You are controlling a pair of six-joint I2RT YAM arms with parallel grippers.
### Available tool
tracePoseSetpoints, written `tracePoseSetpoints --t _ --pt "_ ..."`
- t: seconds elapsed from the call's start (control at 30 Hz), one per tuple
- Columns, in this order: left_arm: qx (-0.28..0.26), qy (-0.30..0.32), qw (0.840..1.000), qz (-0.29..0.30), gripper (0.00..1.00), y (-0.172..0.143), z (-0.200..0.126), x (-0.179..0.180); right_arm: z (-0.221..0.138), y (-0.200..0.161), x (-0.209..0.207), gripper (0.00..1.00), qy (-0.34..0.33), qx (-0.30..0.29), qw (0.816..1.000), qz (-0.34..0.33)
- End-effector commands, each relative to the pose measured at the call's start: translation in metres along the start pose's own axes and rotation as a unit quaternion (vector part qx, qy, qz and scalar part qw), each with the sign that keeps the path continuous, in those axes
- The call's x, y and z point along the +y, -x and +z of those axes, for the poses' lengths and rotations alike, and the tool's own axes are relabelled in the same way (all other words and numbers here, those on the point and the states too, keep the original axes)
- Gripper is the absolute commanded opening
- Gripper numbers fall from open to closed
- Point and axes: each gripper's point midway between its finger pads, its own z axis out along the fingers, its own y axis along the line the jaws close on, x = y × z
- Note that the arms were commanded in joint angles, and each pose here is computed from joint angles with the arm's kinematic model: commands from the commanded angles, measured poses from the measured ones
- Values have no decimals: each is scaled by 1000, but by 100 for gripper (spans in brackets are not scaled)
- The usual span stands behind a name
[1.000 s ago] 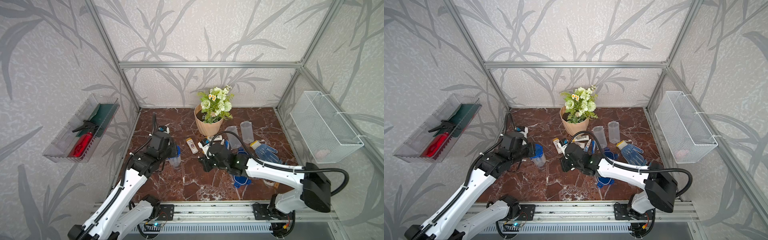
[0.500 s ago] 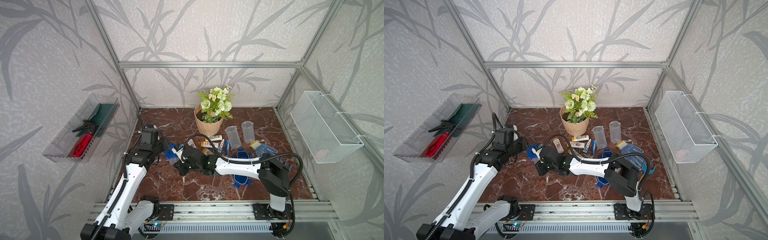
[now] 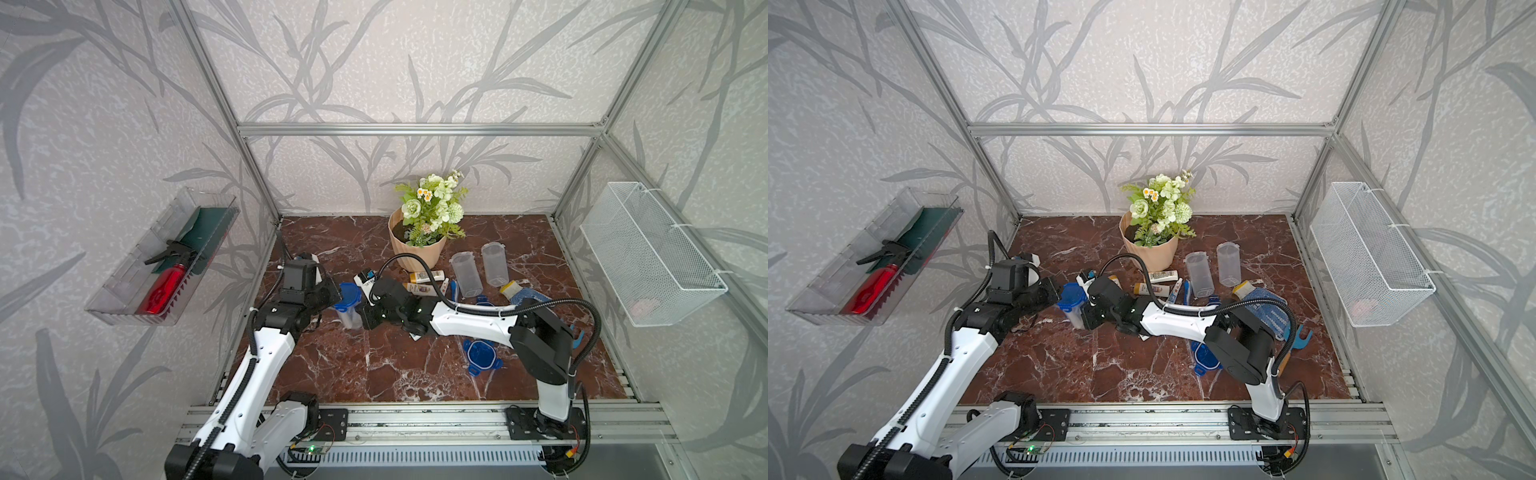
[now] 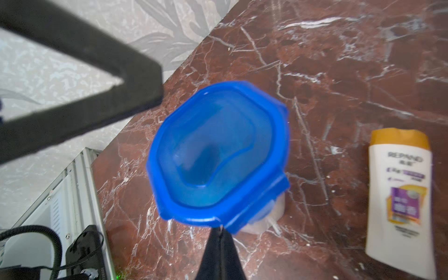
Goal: Take out toiletry kits
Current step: Adjust the container at the center of the board.
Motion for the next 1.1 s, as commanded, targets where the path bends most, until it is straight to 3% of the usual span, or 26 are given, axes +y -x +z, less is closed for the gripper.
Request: tracePoseSetpoints --t 0.0,0.33,0.83,1.03,1.07 --pt "3 -17 1000 -9 0 -2 4 -4 -4 19 -6 0 -5 -21 1000 -6" --pt "32 -54 998 -20 0 -7 18 -17 -17 8 0 3 22 -15 1000 -11" --pt "45 -71 996 -15 0 -7 20 -28 4 -2 30 5 93 -1 995 25" --pt "58 -72 996 -10 0 -13 25 -29 -26 -13 8 8 72 -13 997 36" --pt "60 -72 996 -9 0 -14 26 -29 -33 -7 -11 10 63 -23 996 54"
